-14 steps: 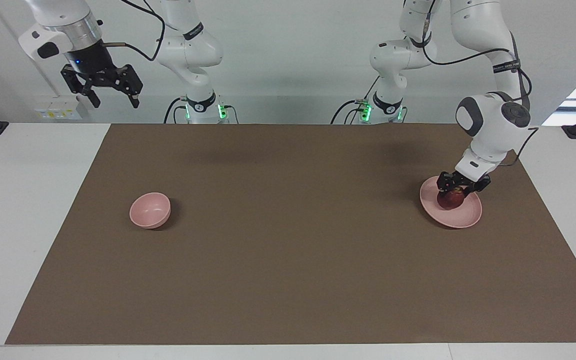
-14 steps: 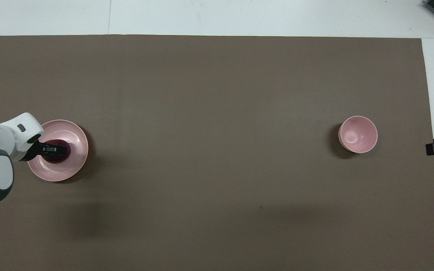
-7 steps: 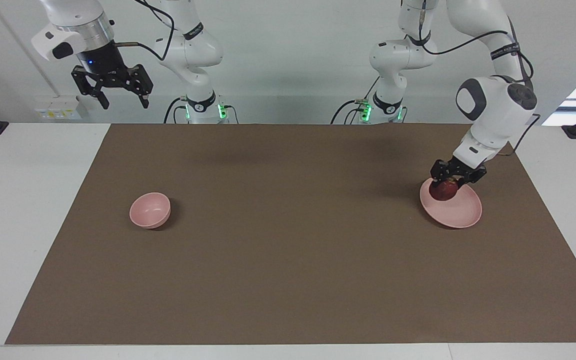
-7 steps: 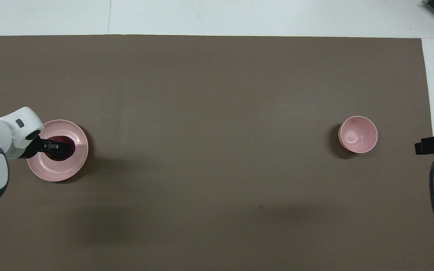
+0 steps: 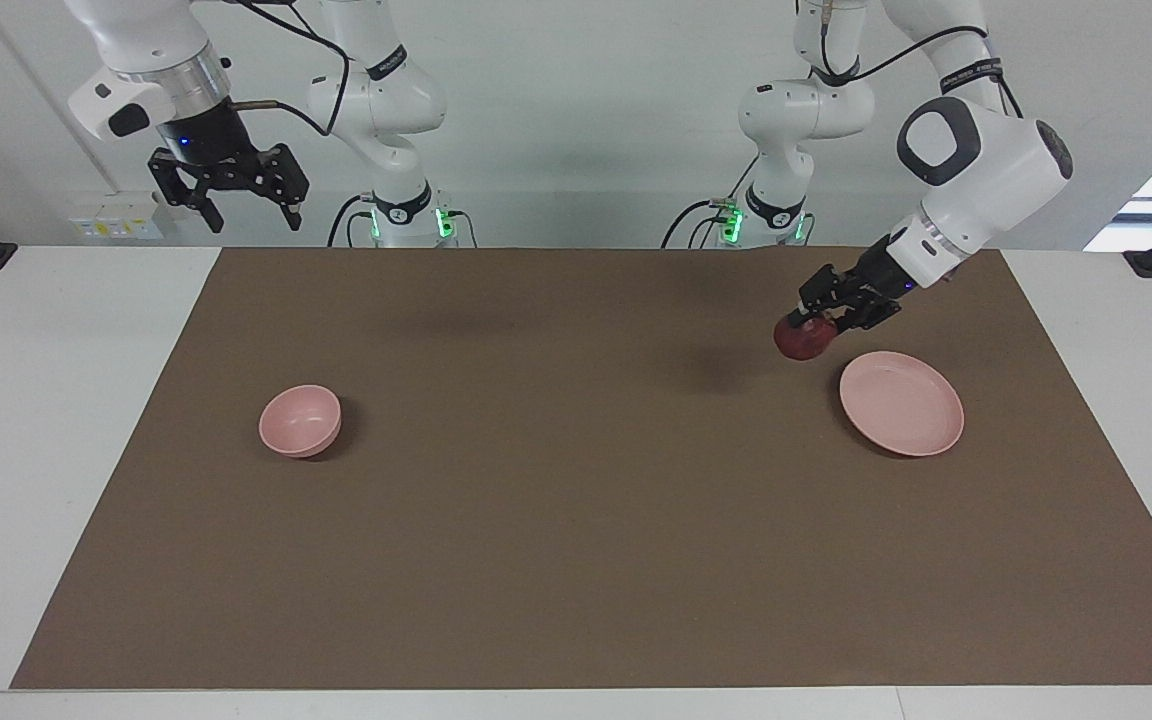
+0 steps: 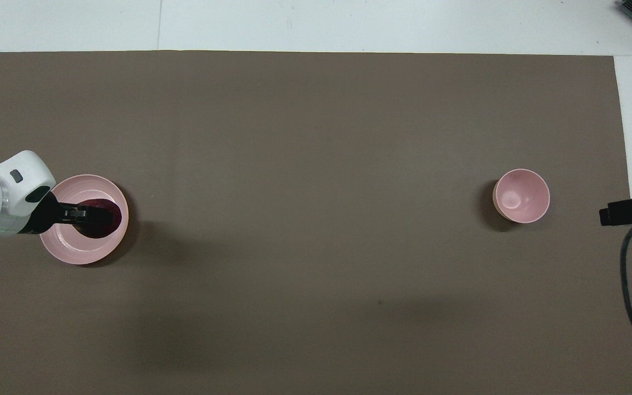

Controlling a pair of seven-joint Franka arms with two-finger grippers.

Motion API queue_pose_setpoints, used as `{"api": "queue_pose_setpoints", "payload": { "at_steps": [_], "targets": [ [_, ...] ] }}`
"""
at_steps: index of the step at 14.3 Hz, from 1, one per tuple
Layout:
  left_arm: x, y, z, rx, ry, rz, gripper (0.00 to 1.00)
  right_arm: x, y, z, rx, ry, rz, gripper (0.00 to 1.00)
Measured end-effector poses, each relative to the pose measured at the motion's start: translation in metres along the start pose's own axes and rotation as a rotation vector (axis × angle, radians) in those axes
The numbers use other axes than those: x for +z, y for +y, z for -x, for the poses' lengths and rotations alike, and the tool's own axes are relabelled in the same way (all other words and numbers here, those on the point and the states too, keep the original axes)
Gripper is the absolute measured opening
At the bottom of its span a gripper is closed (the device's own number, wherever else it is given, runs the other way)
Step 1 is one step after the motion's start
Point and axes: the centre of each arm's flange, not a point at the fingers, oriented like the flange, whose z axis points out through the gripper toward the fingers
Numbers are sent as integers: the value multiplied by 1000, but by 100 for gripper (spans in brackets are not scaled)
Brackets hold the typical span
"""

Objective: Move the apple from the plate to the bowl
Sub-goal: 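Lift the apple with the left gripper while the right gripper approaches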

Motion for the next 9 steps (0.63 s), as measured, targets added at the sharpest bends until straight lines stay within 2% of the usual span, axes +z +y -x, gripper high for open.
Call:
{"api": "queue_pose_setpoints", "payload": {
  "at_steps": [3, 6, 9],
  "targets": [
    [22, 48, 8, -86, -14, 173, 73, 32, -10, -10, 87, -26, -116, 100],
    [32, 90, 13, -138, 43, 322, 73, 65, -21, -24, 196, -92, -231, 100],
    [52, 137, 25, -180, 106, 433, 73, 93, -51, -42, 341, -134, -319, 100]
  ]
}}
